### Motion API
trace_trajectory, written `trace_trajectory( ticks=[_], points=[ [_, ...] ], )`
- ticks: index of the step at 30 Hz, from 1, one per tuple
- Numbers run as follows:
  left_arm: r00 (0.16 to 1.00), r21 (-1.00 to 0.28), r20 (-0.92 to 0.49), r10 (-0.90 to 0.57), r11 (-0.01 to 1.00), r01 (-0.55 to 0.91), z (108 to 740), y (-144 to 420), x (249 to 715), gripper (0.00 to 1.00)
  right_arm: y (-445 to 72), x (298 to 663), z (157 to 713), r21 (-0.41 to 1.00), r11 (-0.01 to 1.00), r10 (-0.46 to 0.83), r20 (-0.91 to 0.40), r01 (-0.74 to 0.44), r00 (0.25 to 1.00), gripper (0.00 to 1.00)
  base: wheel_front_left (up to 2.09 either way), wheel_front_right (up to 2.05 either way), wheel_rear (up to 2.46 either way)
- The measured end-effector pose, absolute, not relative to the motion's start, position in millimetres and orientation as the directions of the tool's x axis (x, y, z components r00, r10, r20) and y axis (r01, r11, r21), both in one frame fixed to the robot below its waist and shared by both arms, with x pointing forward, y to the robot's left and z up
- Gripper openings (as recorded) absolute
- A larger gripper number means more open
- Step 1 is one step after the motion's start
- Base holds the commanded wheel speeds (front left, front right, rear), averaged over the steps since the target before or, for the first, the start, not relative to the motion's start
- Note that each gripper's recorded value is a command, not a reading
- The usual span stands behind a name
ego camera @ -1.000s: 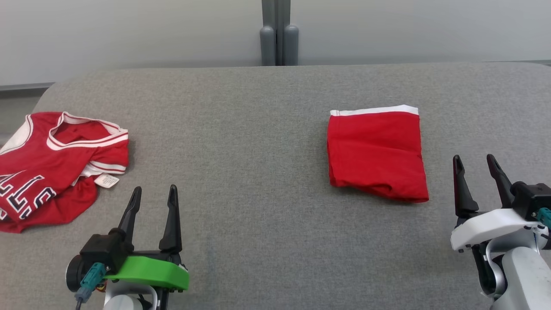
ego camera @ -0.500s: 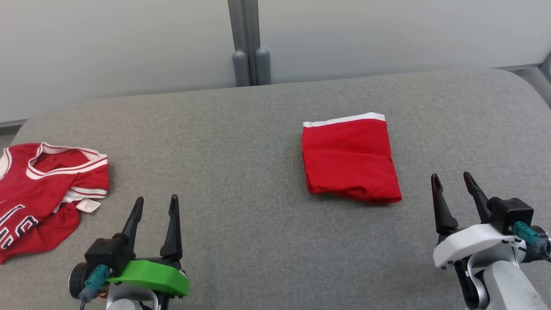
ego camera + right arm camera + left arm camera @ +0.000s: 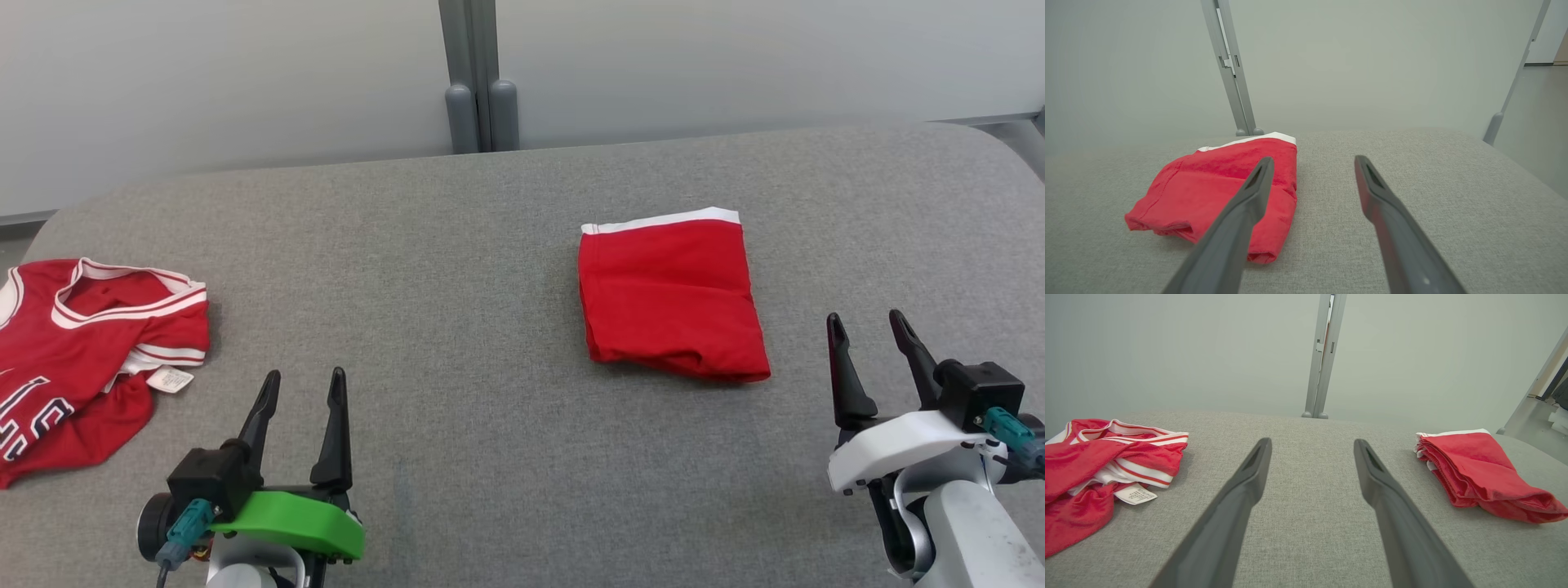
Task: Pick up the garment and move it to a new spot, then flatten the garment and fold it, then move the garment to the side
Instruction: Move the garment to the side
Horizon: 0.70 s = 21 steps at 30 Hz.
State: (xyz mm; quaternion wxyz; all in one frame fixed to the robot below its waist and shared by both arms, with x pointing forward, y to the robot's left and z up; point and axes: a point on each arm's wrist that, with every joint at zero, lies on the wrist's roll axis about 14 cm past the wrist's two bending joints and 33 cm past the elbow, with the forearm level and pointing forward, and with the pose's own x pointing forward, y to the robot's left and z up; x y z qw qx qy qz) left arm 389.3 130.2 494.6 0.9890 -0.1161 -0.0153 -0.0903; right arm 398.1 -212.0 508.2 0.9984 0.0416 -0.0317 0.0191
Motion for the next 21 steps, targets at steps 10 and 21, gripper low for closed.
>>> trace_trajectory(
  ticks=[10,21],
  points=[
    [0.984,-0.224,0.067,-0.165,0.959,0.176,498.6,133.9,399.8,1.00,-204.5,434.4,489.4,0.131,0.989,0.081,-0.107,-0.066,0.991,1.00,0.00,0.00,0.00],
    [0.994,-0.219,0.040,-0.101,0.970,0.107,489.4,157.7,398.7,1.00,-187.2,477.1,432.8,0.178,0.981,0.162,-0.503,-0.082,0.849,1.00,0.00,0.00,0.00]
  ],
)
